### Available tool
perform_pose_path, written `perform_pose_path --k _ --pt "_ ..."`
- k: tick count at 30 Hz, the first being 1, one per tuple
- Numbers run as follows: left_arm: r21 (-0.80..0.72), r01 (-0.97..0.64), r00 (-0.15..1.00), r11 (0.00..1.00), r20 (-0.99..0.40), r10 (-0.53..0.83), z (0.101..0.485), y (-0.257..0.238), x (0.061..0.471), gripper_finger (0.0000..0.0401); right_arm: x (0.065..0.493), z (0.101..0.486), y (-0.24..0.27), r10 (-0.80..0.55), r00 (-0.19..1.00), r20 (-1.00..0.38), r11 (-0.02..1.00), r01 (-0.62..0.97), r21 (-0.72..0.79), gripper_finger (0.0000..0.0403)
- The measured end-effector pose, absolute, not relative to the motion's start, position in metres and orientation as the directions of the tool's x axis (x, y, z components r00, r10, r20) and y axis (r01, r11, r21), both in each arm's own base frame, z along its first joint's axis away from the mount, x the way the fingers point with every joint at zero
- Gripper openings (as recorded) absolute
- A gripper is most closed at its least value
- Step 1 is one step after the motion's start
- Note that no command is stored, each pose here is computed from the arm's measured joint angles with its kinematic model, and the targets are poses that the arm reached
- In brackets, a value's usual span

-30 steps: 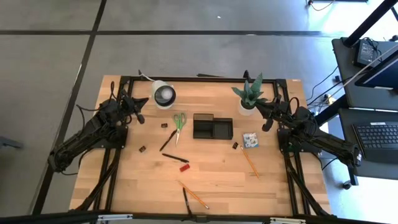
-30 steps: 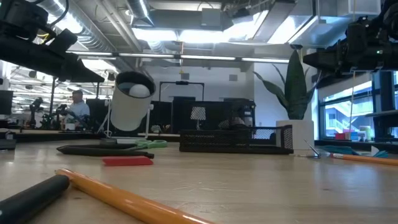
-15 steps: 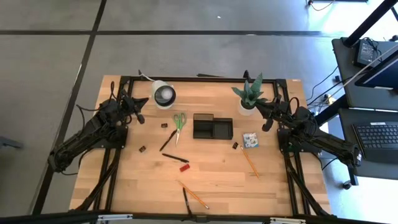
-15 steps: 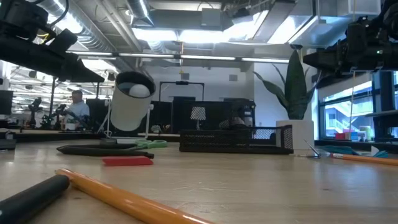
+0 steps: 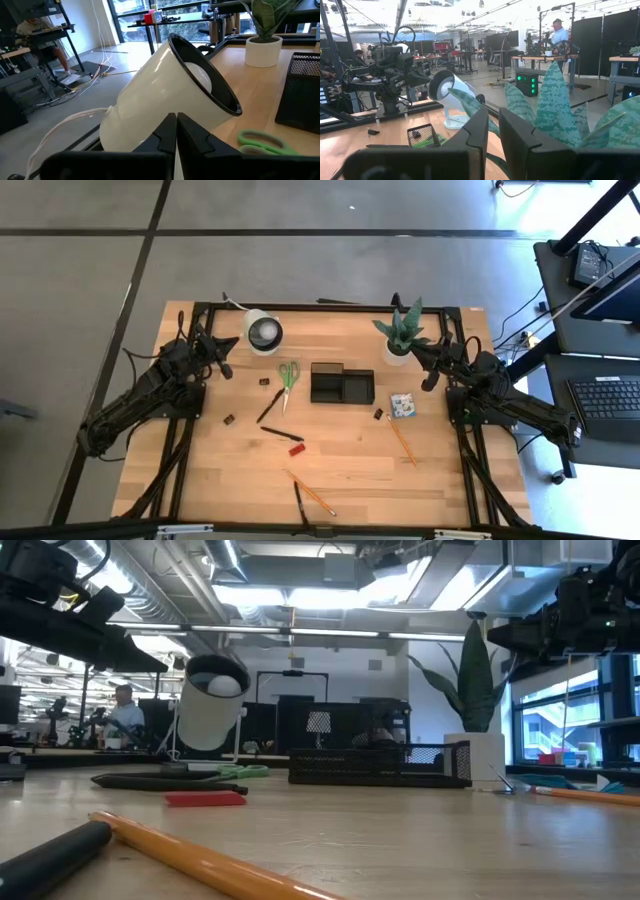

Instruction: Pick and place office supplies into organizer

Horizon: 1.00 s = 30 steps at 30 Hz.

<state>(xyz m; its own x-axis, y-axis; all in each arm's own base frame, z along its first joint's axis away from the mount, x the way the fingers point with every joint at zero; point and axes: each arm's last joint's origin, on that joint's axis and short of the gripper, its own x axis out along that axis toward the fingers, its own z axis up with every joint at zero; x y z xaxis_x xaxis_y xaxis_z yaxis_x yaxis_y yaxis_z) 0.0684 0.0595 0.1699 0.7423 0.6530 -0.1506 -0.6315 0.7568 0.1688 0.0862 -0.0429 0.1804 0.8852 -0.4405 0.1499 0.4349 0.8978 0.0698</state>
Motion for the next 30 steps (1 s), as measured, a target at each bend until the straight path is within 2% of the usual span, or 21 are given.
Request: perform_pose_path --k 12,17,23,26,30 --pt "0.170 -0.631 0.742 0.757 -0.150 0.653 0.1699 0.0595 0.0684 0.0008 0.0861 0.1805 -0.0429 -0.440 0.885 0.150 0.898 0.435 0.070 0.0051" --pt "0.371 -0.635 0.680 0.678 -0.147 0.718 0.1702 0.0615 0.0666 0.0006 0.0861 0.1805 -0.0429 -0.441 0.885 0.150 0.898 0.435 0.070 0.0051" --pt "0.502 -0.591 0.662 0.631 -0.145 0.735 0.1704 0.0620 0.0661 0.0008 0.0862 0.1804 -0.0429 -0.441 0.885 0.150 0.898 0.434 0.076 0.0051" --pt "0.485 -0.600 0.663 0.637 -0.144 0.735 0.1705 0.0620 0.0661 0.0007 0.0861 0.1805 -0.0429 -0.441 0.885 0.150 0.897 0.428 0.109 0.0051" --pt "0.375 -0.639 0.675 0.671 -0.144 0.724 0.1705 0.0617 0.0664 0.0006 0.0861 0.1804 -0.0429 -0.441 0.885 0.150 0.892 0.413 0.185 0.0051"
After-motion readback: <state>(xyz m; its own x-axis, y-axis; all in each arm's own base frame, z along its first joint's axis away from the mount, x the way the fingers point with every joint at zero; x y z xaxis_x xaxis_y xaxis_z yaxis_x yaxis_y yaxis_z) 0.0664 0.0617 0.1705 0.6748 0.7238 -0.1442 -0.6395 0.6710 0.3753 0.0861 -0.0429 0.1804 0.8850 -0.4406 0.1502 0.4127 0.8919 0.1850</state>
